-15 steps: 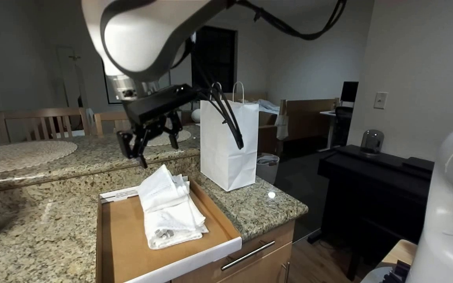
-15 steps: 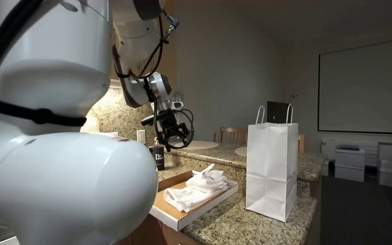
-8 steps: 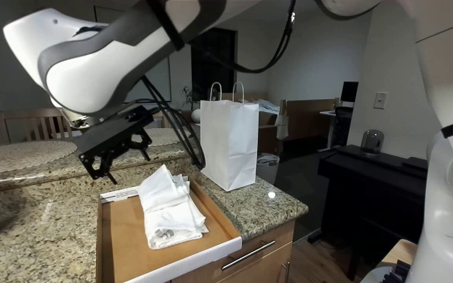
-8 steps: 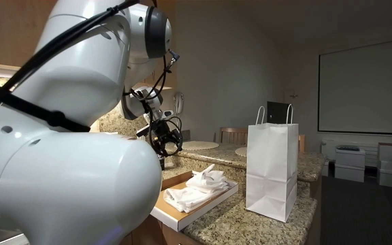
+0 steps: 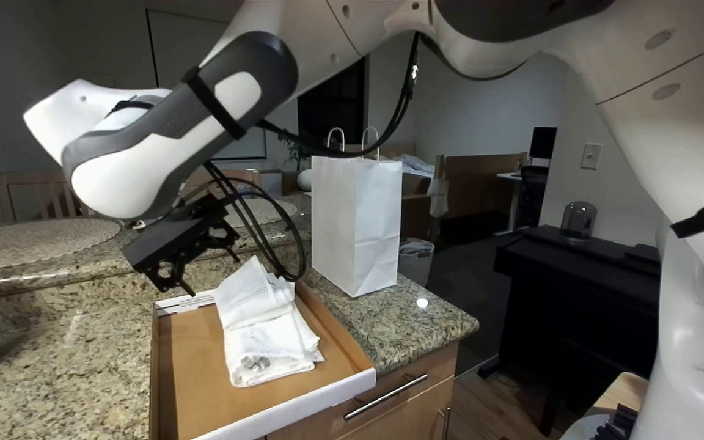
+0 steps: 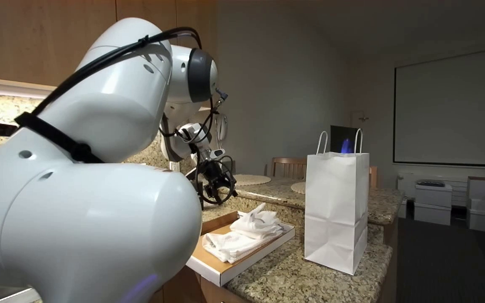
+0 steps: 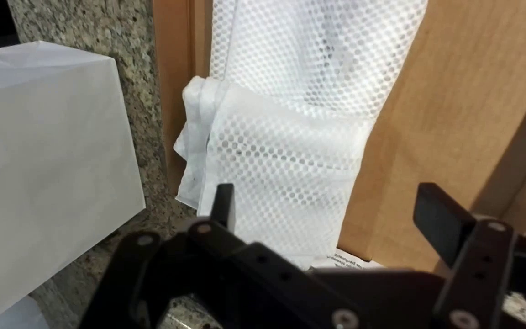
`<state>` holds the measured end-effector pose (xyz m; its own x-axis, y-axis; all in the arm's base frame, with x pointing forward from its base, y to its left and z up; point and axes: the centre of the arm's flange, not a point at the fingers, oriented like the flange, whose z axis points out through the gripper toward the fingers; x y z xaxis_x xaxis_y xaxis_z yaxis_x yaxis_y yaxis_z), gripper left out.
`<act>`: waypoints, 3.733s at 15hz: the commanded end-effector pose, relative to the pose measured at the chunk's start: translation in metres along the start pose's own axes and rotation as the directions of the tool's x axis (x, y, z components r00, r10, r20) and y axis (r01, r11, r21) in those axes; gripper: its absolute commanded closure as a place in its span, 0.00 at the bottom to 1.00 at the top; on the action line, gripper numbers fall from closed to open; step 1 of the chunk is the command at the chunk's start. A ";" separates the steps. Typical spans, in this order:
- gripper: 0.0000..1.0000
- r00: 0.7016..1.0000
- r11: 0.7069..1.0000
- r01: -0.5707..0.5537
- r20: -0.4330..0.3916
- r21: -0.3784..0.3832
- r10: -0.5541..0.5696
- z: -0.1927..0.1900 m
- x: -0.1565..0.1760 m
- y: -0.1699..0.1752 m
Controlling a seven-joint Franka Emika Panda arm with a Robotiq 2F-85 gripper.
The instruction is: Put two towels in the white bag, one at a time
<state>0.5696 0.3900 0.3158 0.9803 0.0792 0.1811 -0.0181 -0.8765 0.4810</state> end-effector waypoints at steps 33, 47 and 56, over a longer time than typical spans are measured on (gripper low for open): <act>0.00 0.934 0.865 -0.191 0.184 -0.463 0.305 0.126 0.059 -0.045; 0.00 0.900 0.904 -0.198 0.296 -0.379 0.321 0.159 0.077 -0.023; 0.47 0.893 0.869 -0.206 0.277 -0.450 0.355 0.171 0.078 -0.005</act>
<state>0.6630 0.3116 0.1749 0.9182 -0.3781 0.1184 -0.3346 -0.5798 0.7429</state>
